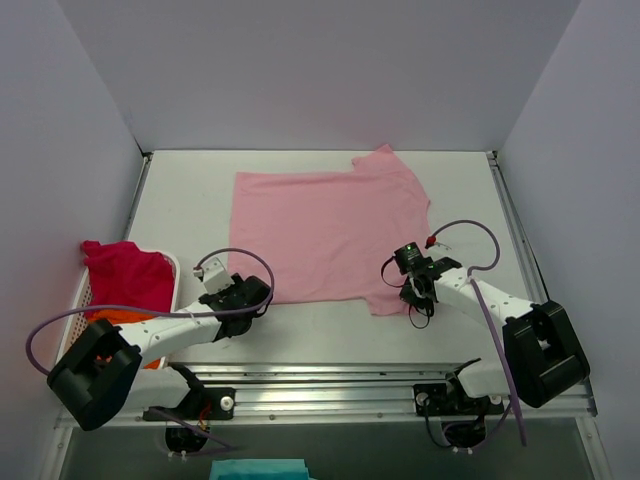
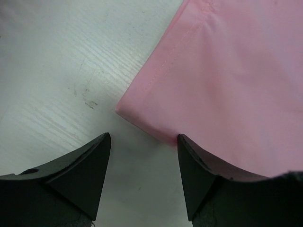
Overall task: Fold and stack the t-shirts
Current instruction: Grap the side of the flattened tshirt closest away from the robot with both arms
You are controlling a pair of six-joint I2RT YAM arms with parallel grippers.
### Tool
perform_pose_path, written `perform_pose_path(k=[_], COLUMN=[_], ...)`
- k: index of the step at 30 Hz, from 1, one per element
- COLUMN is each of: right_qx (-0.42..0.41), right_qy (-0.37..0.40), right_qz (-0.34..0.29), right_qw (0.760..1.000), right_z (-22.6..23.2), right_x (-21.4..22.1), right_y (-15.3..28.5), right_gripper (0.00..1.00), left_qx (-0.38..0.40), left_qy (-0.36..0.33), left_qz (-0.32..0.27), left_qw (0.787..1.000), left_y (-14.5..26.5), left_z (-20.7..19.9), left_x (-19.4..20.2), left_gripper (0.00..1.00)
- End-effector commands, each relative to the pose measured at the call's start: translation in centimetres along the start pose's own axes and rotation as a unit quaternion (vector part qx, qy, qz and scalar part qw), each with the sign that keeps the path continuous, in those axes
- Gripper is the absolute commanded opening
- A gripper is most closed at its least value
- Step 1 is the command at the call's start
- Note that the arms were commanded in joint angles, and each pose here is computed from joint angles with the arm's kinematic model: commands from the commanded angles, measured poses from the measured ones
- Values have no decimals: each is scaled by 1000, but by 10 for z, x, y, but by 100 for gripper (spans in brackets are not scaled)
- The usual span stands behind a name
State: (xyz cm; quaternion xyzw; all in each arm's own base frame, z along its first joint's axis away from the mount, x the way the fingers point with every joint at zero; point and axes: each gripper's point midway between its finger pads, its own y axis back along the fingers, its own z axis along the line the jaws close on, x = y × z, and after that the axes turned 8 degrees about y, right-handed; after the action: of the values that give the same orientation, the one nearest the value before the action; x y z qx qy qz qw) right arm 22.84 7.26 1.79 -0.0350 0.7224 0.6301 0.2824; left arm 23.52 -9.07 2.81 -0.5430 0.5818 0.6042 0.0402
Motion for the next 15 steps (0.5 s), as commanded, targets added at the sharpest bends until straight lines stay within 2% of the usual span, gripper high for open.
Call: perform_pose_path(k=[1, 10, 15], right_qx=[11, 11, 12], right_qy=[-1, -2, -2], right_qz=[-4, -7, -7], right_qw=[1000, 1000, 1000], right_z=[-9, -8, -9], right_x=[-1, -2, -2], right_y=[3, 3, 3], right_gripper=[0, 0, 0], left_qx=[24, 16, 29], left_qy=[36, 51, 71], left_qz=[-13, -20, -26], left_qw=[999, 998, 997], left_y=[-4, -10, -5], left_z=[-23, -16, -11], left_x=[-9, -14, -19], left_gripper=[67, 67, 63])
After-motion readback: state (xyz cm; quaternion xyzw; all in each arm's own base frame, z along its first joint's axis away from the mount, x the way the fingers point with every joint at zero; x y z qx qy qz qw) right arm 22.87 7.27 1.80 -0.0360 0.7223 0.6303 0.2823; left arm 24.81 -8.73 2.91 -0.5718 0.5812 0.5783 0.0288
